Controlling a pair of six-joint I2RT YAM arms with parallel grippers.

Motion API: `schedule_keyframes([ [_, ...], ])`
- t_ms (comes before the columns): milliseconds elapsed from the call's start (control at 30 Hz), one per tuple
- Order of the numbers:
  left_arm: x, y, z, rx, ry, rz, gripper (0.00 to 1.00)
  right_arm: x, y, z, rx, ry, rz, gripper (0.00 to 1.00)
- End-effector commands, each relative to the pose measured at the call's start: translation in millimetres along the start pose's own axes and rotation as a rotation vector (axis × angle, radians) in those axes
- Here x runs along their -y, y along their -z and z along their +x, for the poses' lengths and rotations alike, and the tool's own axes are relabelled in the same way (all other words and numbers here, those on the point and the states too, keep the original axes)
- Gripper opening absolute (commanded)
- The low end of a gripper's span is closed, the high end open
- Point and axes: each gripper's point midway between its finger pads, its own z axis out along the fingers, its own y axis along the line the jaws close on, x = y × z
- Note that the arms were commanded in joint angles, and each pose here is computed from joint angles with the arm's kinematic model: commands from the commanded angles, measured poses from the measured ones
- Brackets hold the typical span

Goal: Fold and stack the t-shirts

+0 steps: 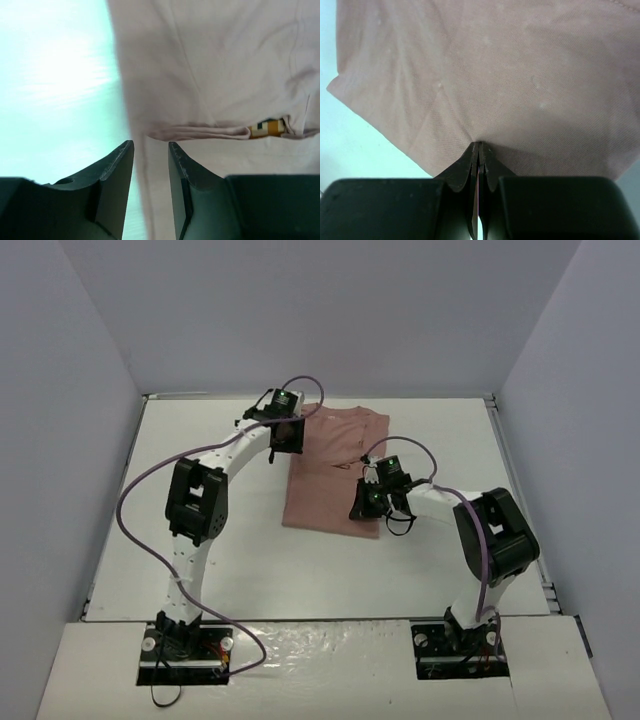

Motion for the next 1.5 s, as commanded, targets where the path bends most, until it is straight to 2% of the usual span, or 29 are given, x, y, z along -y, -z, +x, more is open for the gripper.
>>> schedule_keyframes([
  [0, -1.0, 83.4, -44.2, 0.148, -0.025, 0.006, 0.31, -15.6, 34.4, -37.8, 0.068, 0.056, 0.021, 0.0],
  [133, 23.8, 98.8, 29.8, -0.014, 0.024, 0.153, 0.31, -45.1, 61.7, -68.4, 0.136, 0.065, -0.082, 0.05],
  [267, 45.8, 107.3, 82.6, -0.113, 0.045, 0.224, 0.31, -50.3, 67.1, -62.3, 0.104, 0.028, -0.163, 0.12],
  [367, 54.5, 103.1, 99.3, -0.127, 0.072, 0.264, 0.31, -45.2, 63.7, -46.6, 0.052, 0.002, -0.2, 0.12],
  [533, 46.1, 80.2, 135.5, -0.206, 0.106, 0.25, 0.31, -24.7, 52.2, 8.9, -0.094, -0.049, -0.256, 0.12],
  [700, 27.8, 61.5, 167.8, -0.28, 0.123, 0.196, 0.23, 23.2, 48.4, 50.7, -0.124, -0.139, -0.21, 0.11],
  [867, 5.5, 49.3, 197.1, -0.331, 0.162, 0.136, 0.19, 56.6, 38.0, 60.5, -0.103, -0.218, -0.156, 0.08],
  [1033, -5.1, 56.9, 221.5, -0.374, 0.216, 0.107, 0.14, 61.0, 37.5, 65.5, -0.105, -0.244, -0.115, 0.06],
  [1267, -10.7, 102.3, 244.4, -0.351, 0.287, 0.094, 0.14, 26.2, 67.7, 40.6, 0.004, -0.189, -0.113, 0.07],
  [1400, -11.5, 122.7, 216.5, -0.265, 0.249, 0.079, 0.15, 0.5, 85.8, 5.1, 0.078, -0.11, -0.119, 0.1],
  [1467, -5.4, 129.0, 187.7, -0.22, 0.228, 0.1, 0.21, -9.1, 94.0, -23.4, 0.13, -0.085, -0.14, 0.14],
])
